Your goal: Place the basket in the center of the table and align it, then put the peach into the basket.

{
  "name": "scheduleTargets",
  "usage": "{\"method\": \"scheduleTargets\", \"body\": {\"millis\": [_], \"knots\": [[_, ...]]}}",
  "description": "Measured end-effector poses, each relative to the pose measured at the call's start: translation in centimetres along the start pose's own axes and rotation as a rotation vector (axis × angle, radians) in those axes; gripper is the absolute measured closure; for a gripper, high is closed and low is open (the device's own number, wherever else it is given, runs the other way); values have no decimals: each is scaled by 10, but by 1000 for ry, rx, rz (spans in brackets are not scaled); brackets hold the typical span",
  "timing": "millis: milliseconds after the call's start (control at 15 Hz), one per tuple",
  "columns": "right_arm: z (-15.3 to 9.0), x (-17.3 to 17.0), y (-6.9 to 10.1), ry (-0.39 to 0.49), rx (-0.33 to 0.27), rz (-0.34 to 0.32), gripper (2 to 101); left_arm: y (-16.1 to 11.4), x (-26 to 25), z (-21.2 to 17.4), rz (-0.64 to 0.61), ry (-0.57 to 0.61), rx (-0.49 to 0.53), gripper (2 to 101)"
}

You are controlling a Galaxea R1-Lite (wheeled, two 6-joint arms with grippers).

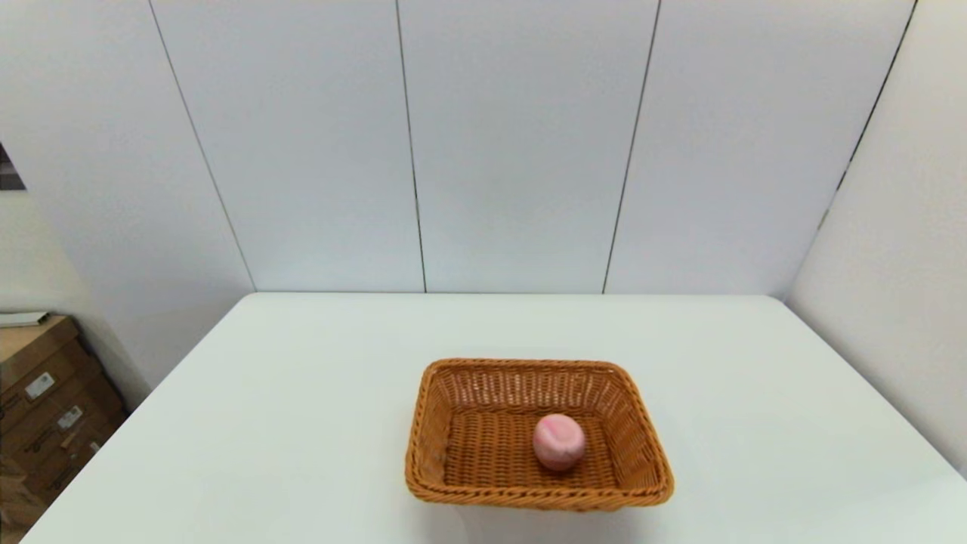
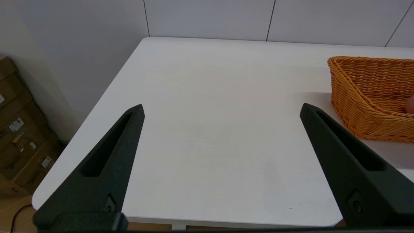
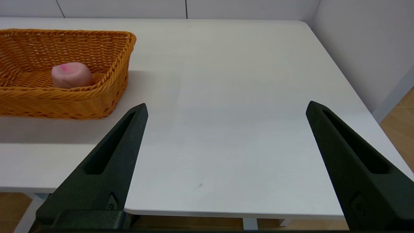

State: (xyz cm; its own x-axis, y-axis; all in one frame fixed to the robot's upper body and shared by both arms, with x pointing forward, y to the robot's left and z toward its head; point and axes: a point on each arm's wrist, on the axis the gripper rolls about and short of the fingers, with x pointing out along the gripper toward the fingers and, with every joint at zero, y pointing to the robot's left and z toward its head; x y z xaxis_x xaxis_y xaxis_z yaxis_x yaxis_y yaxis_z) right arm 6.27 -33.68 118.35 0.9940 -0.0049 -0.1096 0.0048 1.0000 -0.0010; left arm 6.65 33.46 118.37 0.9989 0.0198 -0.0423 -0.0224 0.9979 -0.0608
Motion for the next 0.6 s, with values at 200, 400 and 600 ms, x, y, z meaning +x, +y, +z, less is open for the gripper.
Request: {"method": "scheduleTargets", "body": {"millis": [200,400,600], "knots": [[0,0,0,1,4,0,52,0,0,0,0,0,0,54],[0,0,0,-3,5,-10,52,0,0,0,-1,0,0,54],[-1,0,0,-2,6,-10,52,0,0,0,0,0,0,54]]}}
